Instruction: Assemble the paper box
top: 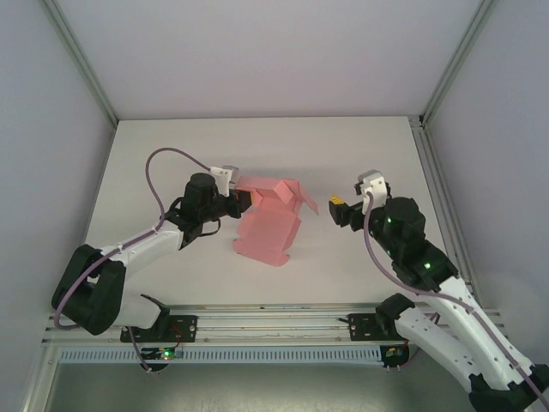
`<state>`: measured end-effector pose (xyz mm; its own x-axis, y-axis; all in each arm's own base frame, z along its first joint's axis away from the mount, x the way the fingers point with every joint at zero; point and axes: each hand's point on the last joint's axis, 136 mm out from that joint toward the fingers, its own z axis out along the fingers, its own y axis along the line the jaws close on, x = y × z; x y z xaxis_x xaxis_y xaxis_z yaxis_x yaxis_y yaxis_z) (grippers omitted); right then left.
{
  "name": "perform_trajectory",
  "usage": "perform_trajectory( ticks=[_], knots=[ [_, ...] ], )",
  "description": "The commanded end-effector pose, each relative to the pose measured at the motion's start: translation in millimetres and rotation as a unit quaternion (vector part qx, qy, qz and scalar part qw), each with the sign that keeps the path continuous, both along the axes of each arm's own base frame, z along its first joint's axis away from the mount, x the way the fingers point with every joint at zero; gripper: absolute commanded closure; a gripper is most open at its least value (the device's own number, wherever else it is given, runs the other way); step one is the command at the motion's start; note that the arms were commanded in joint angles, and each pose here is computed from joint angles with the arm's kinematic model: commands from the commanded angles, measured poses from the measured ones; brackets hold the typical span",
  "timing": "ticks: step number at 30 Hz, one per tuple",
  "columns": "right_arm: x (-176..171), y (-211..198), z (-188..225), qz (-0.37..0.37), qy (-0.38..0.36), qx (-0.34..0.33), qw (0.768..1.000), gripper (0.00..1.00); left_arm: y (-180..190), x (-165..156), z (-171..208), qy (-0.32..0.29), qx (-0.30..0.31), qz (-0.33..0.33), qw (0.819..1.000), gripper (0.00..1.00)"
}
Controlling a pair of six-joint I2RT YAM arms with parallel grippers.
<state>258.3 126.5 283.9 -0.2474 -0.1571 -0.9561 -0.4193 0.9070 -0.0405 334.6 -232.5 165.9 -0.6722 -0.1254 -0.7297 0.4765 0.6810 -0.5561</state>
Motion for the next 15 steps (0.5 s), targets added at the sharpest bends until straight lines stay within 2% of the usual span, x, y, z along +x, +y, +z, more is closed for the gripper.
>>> perform_trajectory(
  ticks=[1, 6, 9, 11, 15],
  knots=[
    [-14.8, 35.0, 3.8, 0.107, 0.038, 0.025, 0.993, 0.20, -5.2, -5.6, 26.9, -0.066, -0.025, -0.038, 0.997, 1.00],
    [-32.4, 66.6, 2.9, 0.209, 0.048, 0.046, 0.976, 0.21, -1.2, 1.0, 19.3, -0.045, 0.000, -0.025, 0.999, 1.00],
    [-28.9, 70.4, -2.0, 0.210, 0.053, 0.045, 0.975, 0.22, -3.3, 0.7, 17.8, -0.044, -0.003, -0.030, 0.999, 1.00],
    [-26.8, 74.1, -7.6, 0.214, 0.061, 0.037, 0.974, 0.27, -3.1, 1.2, 18.4, -0.043, -0.005, -0.028, 0.999, 1.00],
    [-25.1, 89.4, -15.7, 0.238, 0.073, 0.018, 0.968, 0.30, -1.9, 2.1, 17.0, -0.039, -0.003, -0.023, 0.999, 1.00]
  ],
)
